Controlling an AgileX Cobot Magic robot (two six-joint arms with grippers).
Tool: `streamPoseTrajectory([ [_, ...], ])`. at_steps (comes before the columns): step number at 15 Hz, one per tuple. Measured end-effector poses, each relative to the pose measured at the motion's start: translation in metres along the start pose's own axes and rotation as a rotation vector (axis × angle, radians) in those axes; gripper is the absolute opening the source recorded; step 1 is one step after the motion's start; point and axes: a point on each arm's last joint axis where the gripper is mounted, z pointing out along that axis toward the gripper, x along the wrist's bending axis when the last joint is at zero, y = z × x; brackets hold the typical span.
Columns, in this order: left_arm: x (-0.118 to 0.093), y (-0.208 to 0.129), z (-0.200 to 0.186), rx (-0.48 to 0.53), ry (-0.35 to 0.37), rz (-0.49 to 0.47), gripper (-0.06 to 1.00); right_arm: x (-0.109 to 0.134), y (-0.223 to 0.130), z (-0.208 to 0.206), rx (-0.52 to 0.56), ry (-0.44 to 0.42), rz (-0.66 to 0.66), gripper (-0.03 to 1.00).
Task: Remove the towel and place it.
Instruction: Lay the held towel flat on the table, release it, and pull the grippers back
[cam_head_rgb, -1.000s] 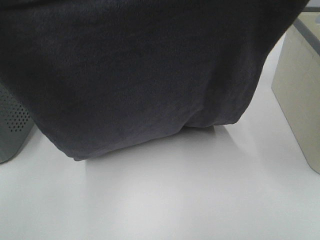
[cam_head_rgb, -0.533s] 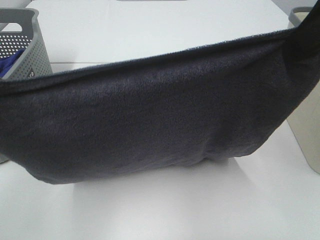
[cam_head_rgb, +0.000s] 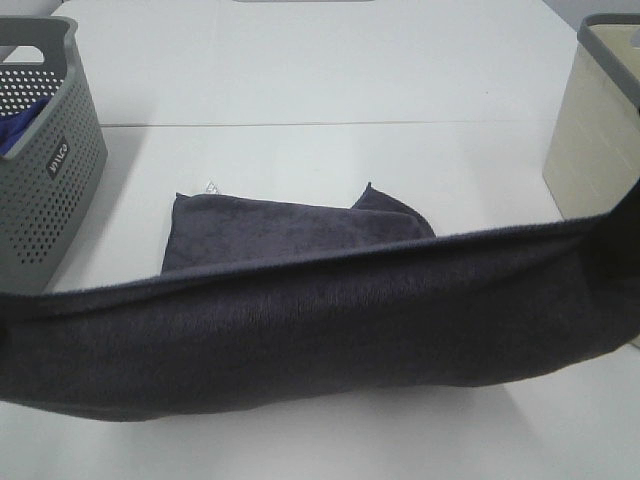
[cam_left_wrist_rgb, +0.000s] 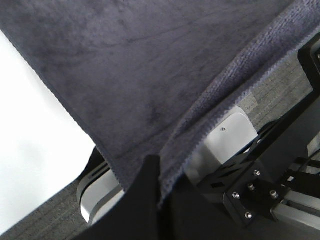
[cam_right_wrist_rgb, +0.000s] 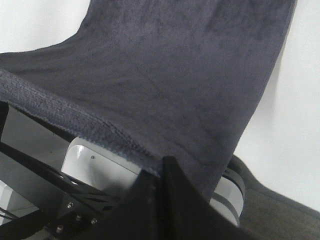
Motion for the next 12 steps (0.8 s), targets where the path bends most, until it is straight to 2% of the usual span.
streamPoseTrajectory([
  [2, 0.002, -0.008, 0.009, 0.035, -0.021, -0.029, 0.00, -0.005, -0.008, 0.012, 0.048, 0.000, 0.026, 0.02],
  [8, -0.005, -0.049, 0.048, 0.237, -0.098, -0.160, 0.00, -0.019, -0.039, 0.047, 0.211, 0.003, 0.111, 0.02],
  [10, -0.006, -0.052, 0.050, 0.253, -0.092, -0.207, 0.00, -0.021, -0.043, 0.053, 0.243, 0.006, 0.127, 0.02],
  [12, -0.006, -0.052, 0.050, 0.256, -0.083, -0.268, 0.00, -0.028, -0.051, 0.072, 0.342, -0.004, 0.167, 0.02],
])
